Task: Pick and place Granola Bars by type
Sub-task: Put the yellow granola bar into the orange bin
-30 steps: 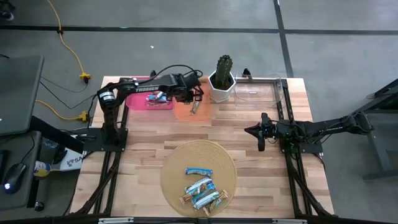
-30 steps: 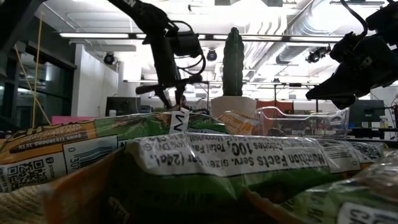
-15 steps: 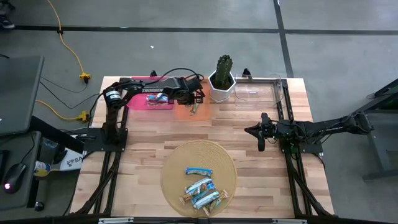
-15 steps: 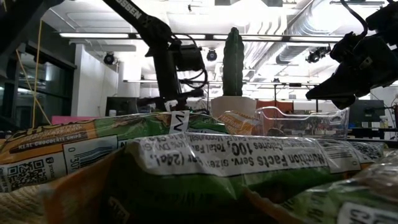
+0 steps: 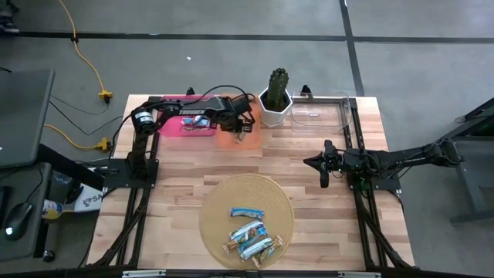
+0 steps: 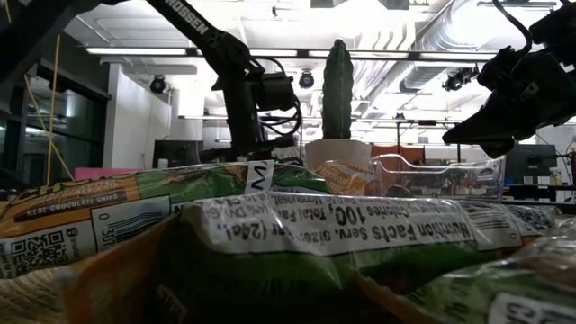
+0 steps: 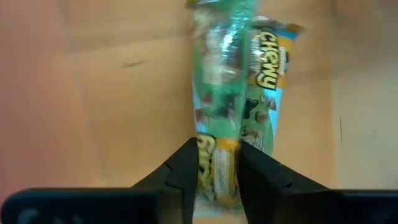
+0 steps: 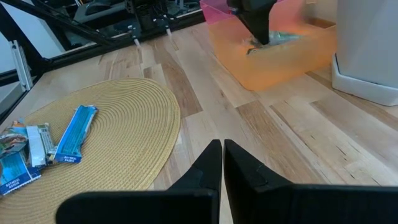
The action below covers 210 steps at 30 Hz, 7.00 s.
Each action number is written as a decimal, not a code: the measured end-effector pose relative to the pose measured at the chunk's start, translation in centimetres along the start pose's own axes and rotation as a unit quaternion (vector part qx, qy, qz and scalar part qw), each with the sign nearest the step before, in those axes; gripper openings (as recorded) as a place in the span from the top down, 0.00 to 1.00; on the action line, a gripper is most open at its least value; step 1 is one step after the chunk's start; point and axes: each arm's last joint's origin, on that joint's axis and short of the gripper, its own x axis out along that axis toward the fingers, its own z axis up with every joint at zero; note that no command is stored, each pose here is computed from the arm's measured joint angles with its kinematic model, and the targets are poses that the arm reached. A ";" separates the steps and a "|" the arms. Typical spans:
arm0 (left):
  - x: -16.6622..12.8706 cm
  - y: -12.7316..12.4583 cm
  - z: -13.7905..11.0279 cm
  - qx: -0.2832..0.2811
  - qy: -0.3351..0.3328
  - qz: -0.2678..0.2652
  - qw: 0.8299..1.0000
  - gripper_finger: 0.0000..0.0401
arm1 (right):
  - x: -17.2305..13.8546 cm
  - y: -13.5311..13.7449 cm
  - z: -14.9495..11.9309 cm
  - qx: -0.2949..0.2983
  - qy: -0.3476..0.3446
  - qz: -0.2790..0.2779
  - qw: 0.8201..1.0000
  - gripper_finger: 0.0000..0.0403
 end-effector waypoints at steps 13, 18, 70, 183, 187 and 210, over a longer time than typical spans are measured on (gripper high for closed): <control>-2.8 0.6 0.7 0.050 -0.005 -0.021 0.999 0.37 | 0.0 0.0 0.0 0.001 0.000 0.000 1.000 1.00; -7.6 1.1 1.2 0.098 -0.070 -0.042 0.992 0.37 | 0.0 0.0 0.0 0.001 0.000 0.000 1.000 1.00; -21.7 -2.9 -31.5 0.491 -0.034 -0.253 0.833 0.36 | 0.0 0.0 0.0 0.000 0.001 0.000 1.000 1.00; -15.1 -6.7 -41.9 0.528 -0.034 -0.123 0.840 0.84 | 0.0 0.0 -0.1 0.000 0.003 -0.001 1.000 1.00; -17.0 -7.7 -41.7 0.536 -0.057 -0.151 0.829 0.84 | 0.0 0.0 -0.1 -0.001 0.003 -0.001 1.000 1.00; -33.4 -11.5 -36.8 0.535 -0.264 -0.342 0.726 0.84 | 0.0 0.0 -0.1 -0.001 0.003 -0.001 1.000 1.00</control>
